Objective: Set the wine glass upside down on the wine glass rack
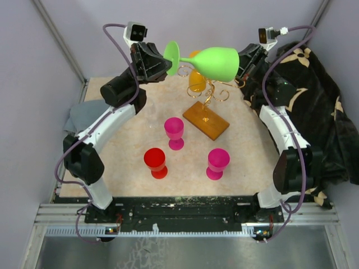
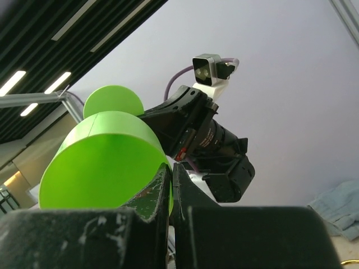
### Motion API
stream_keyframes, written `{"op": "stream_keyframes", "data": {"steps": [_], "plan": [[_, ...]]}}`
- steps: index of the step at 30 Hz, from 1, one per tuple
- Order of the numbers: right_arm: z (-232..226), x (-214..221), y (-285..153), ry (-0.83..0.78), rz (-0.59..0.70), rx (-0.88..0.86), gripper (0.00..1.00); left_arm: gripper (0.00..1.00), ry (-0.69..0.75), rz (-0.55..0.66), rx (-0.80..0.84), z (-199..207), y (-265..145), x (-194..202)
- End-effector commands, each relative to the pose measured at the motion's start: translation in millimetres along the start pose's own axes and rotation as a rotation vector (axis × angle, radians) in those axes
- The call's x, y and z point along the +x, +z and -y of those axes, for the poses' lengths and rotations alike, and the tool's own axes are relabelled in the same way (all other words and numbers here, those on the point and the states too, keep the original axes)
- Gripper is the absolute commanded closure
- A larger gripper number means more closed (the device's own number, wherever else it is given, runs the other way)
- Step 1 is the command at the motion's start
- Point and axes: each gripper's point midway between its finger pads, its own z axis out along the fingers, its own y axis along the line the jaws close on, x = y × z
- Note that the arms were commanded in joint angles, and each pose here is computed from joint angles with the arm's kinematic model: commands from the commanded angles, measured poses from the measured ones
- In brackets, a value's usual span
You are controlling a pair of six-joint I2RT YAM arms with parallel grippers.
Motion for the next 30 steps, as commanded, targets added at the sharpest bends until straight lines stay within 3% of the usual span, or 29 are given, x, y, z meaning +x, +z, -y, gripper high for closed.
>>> {"op": "stream_keyframes", "data": {"steps": [1,4,9,16,22,30], "plan": [[-36.8,4.0,5.3,-0.117,-0.017,-0.096,0.96,1.0,-0.04,-0.002,0.032,24.2,4.4,-9.1],[-35.2,5.5,5.9,-0.136,-0.03,-0.082,0.73,1.0,-0.029,-0.009,0.032,29.9,9.5,-10.6],[-29.3,4.3,5.5,-0.193,-0.045,-0.022,0.61,1.0,0.004,-0.016,0.015,40.3,14.7,-15.5],[-11.4,-16.6,-15.9,-0.23,0.008,0.137,0.59,1.0,0.071,0.002,-0.066,54.2,7.5,-31.9],[-5.8,-28.9,-32.1,-0.318,0.023,0.274,0.59,1.0,0.143,0.128,-0.296,41.6,-48.2,-72.4],[-4.7,-27.8,-34.7,-0.347,0.02,0.34,0.59,1.0,0.115,0.202,-0.482,-1.4,-101.6,-88.2]]}}
